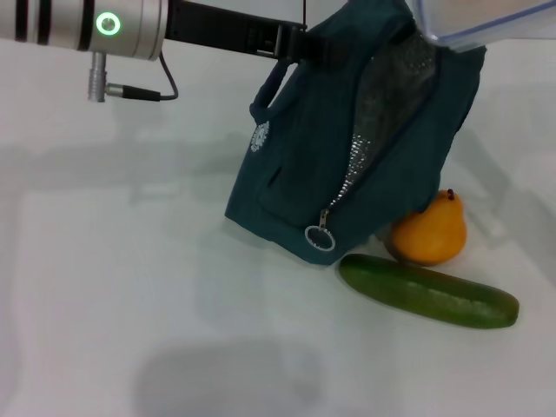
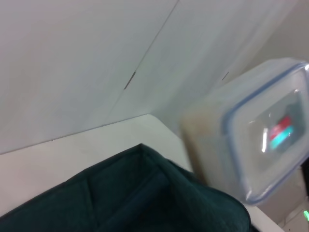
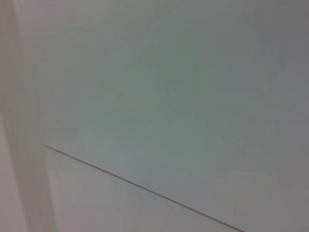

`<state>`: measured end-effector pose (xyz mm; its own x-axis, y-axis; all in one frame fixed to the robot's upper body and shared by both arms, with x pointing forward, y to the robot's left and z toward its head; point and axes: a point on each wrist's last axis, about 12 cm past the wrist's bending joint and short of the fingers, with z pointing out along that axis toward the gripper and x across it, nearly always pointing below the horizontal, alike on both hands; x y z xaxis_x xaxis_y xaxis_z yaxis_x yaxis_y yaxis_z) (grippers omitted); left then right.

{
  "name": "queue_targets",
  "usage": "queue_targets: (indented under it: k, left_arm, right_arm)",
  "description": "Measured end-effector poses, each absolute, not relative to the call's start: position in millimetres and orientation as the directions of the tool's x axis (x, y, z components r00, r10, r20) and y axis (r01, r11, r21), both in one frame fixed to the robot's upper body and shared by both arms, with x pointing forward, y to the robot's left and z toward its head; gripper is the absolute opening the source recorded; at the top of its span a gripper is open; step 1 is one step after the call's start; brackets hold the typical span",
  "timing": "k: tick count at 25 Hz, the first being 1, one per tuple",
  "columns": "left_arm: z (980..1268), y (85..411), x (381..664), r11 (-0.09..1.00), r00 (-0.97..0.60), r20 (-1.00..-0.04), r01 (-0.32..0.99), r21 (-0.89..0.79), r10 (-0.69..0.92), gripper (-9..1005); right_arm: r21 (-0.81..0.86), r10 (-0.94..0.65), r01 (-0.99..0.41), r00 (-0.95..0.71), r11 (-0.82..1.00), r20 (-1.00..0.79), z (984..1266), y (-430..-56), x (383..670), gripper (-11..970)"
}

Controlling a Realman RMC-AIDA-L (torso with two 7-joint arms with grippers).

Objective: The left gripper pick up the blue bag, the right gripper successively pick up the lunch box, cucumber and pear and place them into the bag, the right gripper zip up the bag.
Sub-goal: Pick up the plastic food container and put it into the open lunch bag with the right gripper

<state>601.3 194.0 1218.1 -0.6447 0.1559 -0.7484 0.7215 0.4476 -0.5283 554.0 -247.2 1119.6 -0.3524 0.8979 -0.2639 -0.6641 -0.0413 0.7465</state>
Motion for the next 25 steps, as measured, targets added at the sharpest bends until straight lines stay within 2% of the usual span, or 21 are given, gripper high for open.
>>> queue_targets:
  k: [12, 25]
  left_arm:
    - [1216, 193, 604, 0.448, -0.654, -0.745, 0.709, -0.544, 0.131, 67]
    - [1216, 194, 607, 0.452, -0.652, -0.751, 0.704, -0.548, 0.106, 67]
  right_arm:
    - [0.813, 0.851, -0.582, -0.415, 0.022, -0.32, 1109, -223, 567, 114]
    - [0.853, 0.791, -0.522, -0.514, 0.02, -0.333, 1095, -203, 557, 116]
